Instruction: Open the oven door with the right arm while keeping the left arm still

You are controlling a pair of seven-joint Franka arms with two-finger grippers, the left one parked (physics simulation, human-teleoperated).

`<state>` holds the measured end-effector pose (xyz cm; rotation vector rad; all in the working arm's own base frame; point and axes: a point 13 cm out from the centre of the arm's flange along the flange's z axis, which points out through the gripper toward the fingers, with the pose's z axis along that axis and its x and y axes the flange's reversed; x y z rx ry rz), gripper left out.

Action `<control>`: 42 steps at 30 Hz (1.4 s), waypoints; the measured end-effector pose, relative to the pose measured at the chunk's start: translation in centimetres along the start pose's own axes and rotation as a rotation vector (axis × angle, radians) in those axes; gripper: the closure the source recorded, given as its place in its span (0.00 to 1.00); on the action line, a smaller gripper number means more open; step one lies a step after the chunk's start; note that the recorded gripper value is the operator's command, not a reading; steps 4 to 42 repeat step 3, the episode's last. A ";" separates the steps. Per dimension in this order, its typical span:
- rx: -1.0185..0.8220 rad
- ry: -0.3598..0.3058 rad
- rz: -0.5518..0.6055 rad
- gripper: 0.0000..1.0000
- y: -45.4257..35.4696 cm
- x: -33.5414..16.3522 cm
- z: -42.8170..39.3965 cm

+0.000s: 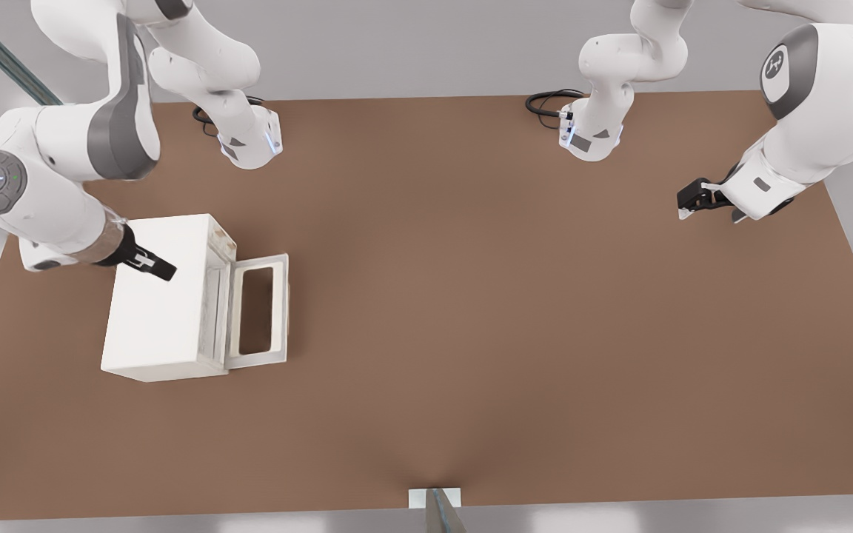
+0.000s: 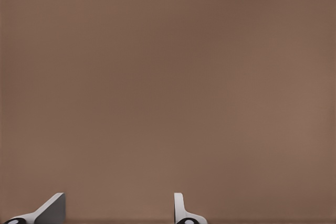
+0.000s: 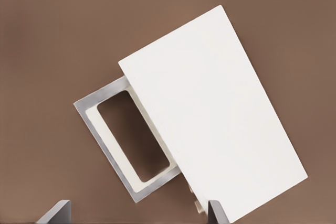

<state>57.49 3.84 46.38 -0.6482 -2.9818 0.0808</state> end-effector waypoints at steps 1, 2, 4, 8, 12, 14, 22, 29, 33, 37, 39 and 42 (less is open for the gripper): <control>-0.011 -0.004 -0.025 0.00 0.2 0.1 -0.1; -0.019 -0.009 -0.049 0.00 0.5 0.1 -0.2; -0.025 -0.013 -0.072 0.00 0.6 0.1 -0.3; -0.025 -0.013 -0.072 0.00 0.6 0.1 -0.3; -0.025 -0.013 -0.072 0.00 0.6 0.1 -0.3; -0.025 -0.013 -0.072 0.00 0.6 0.1 -0.3; -0.025 -0.013 -0.072 0.00 0.6 0.1 -0.3; -0.025 -0.013 -0.072 0.00 0.6 0.1 -0.3; -0.025 -0.013 -0.072 0.00 0.6 0.1 -0.3; -0.025 -0.013 -0.072 0.00 0.6 0.1 -0.3; -0.025 -0.013 -0.072 0.00 0.6 0.1 -0.3; -0.025 -0.013 -0.072 0.00 0.6 0.1 -0.3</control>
